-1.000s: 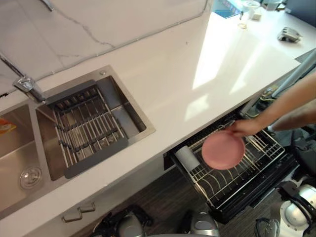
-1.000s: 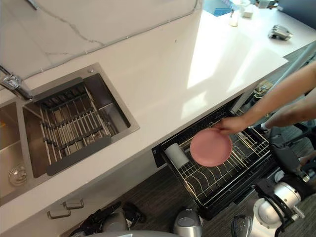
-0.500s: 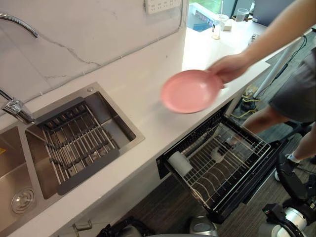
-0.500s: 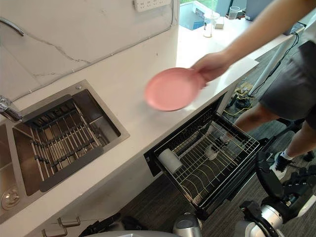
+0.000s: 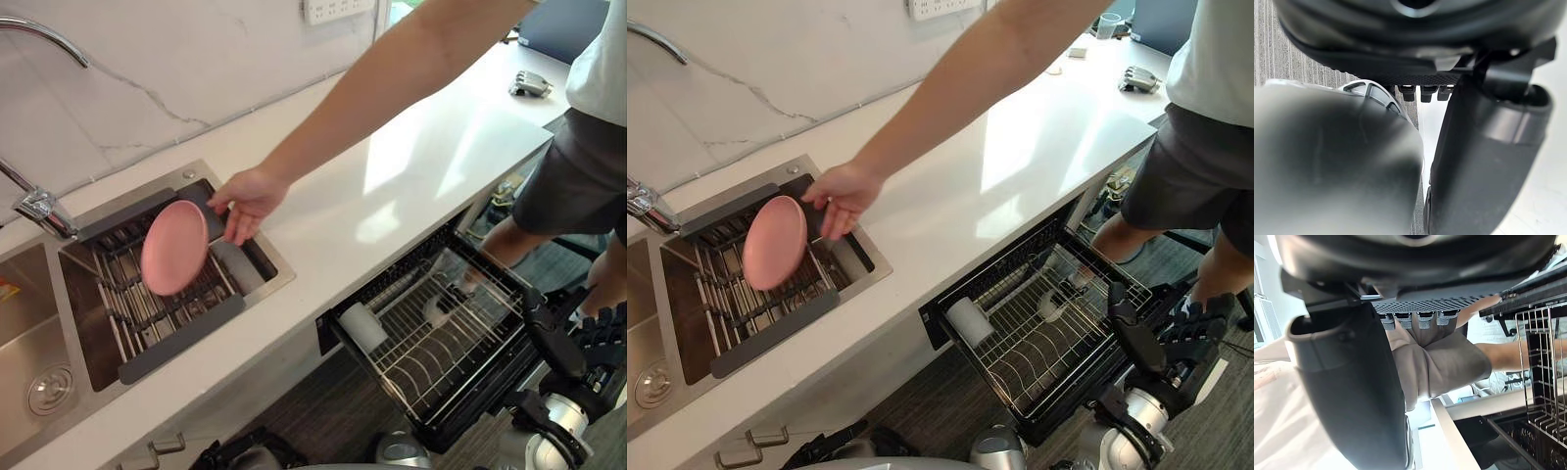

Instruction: Walk over to the sink, pick up the cup, carry it to the dishwasher, place the cup inside the dishwasher, then close the dishwasher door

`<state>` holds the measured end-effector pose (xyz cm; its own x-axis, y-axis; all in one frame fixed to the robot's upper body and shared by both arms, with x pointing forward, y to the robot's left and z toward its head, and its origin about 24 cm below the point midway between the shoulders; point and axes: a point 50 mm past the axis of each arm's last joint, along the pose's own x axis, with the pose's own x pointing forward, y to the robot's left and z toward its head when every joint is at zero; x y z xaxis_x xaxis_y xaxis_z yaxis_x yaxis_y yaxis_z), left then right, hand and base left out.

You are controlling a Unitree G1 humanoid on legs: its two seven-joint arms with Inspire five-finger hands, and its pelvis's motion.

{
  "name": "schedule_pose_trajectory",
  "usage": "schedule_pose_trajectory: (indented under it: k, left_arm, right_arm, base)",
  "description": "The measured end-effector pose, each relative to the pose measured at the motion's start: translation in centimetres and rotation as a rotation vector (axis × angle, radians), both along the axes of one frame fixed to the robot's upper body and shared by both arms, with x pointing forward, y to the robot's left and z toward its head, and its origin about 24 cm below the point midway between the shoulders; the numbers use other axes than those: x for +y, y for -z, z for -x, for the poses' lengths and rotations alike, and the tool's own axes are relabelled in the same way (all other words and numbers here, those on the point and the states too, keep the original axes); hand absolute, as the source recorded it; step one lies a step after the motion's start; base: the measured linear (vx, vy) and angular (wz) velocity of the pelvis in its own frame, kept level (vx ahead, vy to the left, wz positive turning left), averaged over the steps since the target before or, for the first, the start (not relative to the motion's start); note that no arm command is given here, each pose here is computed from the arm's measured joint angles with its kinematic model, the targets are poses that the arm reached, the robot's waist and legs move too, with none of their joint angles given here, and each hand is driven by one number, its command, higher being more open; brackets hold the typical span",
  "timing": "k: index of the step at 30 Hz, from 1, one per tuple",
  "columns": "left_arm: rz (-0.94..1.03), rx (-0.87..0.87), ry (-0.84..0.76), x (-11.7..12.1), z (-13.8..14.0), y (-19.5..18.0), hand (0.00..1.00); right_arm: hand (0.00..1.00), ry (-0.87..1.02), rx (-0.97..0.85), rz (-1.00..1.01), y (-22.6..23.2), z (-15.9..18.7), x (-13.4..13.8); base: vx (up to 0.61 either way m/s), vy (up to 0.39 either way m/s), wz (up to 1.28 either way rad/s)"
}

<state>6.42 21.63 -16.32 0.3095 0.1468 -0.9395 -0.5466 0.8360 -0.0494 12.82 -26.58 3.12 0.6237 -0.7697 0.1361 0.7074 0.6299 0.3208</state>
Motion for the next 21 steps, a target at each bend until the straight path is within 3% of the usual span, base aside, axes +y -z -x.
schedule_pose_trajectory:
  k: [14,21]
  left_arm:
    - [-0.004,0.000,0.045,-0.2,-0.2,0.0,1.00]
    - [-0.012,0.007,0.037,-0.1,-0.1,0.0,1.00]
  right_arm:
    - [1.00,-0.072,-0.070,0.043,-1.6,-0.6,0.6]
    - [1.00,-0.296,-0.237,0.152,-5.2,-3.8,2.5]
  base:
    - [0.00,0.005,0.03]
    - [0.00,-0.013,-0.05]
